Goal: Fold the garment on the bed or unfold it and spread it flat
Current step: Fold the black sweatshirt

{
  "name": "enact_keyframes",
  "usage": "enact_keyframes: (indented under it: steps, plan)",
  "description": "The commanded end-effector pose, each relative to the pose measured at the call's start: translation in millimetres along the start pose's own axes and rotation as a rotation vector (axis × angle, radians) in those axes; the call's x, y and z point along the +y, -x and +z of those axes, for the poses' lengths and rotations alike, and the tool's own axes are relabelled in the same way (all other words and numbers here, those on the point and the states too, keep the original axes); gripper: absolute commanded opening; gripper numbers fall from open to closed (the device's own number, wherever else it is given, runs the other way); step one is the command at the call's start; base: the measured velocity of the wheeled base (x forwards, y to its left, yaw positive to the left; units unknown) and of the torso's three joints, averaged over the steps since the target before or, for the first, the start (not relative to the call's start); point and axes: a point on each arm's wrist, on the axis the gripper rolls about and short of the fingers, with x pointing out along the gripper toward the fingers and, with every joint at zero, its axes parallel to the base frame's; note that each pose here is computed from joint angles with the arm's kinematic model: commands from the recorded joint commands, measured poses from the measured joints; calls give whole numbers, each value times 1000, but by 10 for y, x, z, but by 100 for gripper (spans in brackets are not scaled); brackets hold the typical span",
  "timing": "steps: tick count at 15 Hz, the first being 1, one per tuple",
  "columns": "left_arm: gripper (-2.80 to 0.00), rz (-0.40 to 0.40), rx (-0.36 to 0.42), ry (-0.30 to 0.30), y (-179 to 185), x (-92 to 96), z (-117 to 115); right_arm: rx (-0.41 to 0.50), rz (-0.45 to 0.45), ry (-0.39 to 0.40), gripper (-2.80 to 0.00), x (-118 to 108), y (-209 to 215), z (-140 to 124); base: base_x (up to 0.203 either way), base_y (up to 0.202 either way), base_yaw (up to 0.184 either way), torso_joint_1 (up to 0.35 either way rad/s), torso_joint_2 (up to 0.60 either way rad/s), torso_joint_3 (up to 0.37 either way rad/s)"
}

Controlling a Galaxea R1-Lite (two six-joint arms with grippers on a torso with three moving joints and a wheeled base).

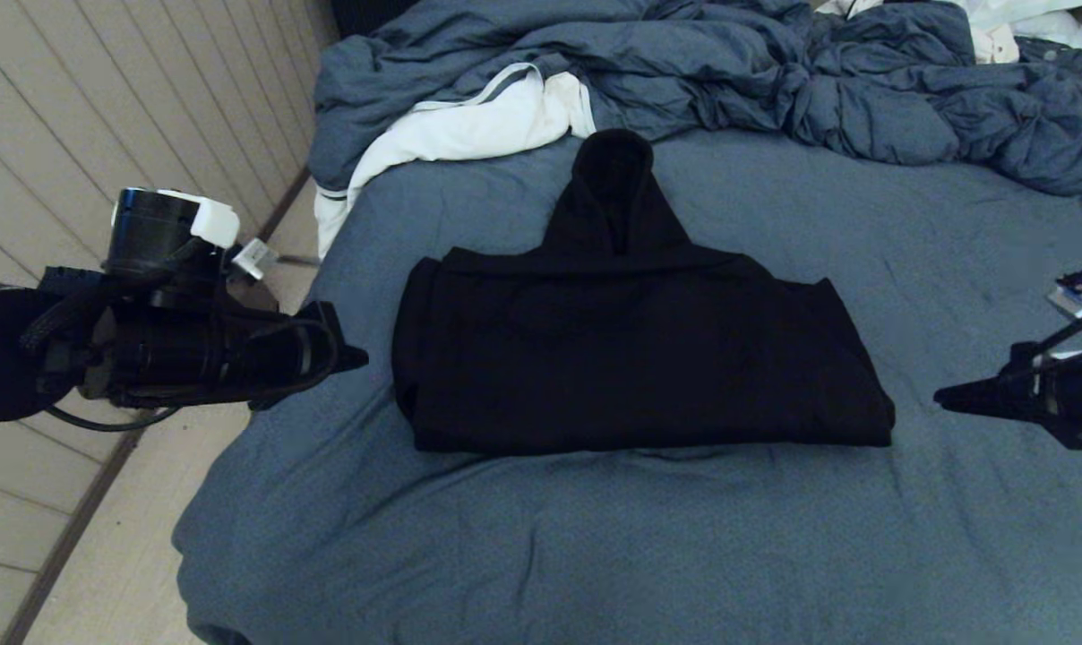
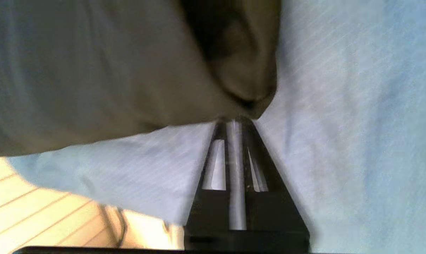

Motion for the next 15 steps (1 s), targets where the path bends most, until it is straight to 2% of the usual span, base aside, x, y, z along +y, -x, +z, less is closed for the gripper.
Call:
enact_keyframes:
  steps: [1,4,9,15]
  plan:
    - [0,17,21,10,-71,46,-28,-33,5,29,0,-9,3,-42,0,0,0,0,0,0]
    - [0,15,25,11,-40,66,-70,-33,2,33,0,-43,-8,-46,0,0,0,0,0,0]
    - [0,-21,-49,22,-238,211,-103,37,7,3,0,-228,-174,-169,0,0,0,0,0,0]
    - [0,-15,-27,47,-361,252,-117,76,47,0,0,-277,-432,-183,0,0,0,0,0,0]
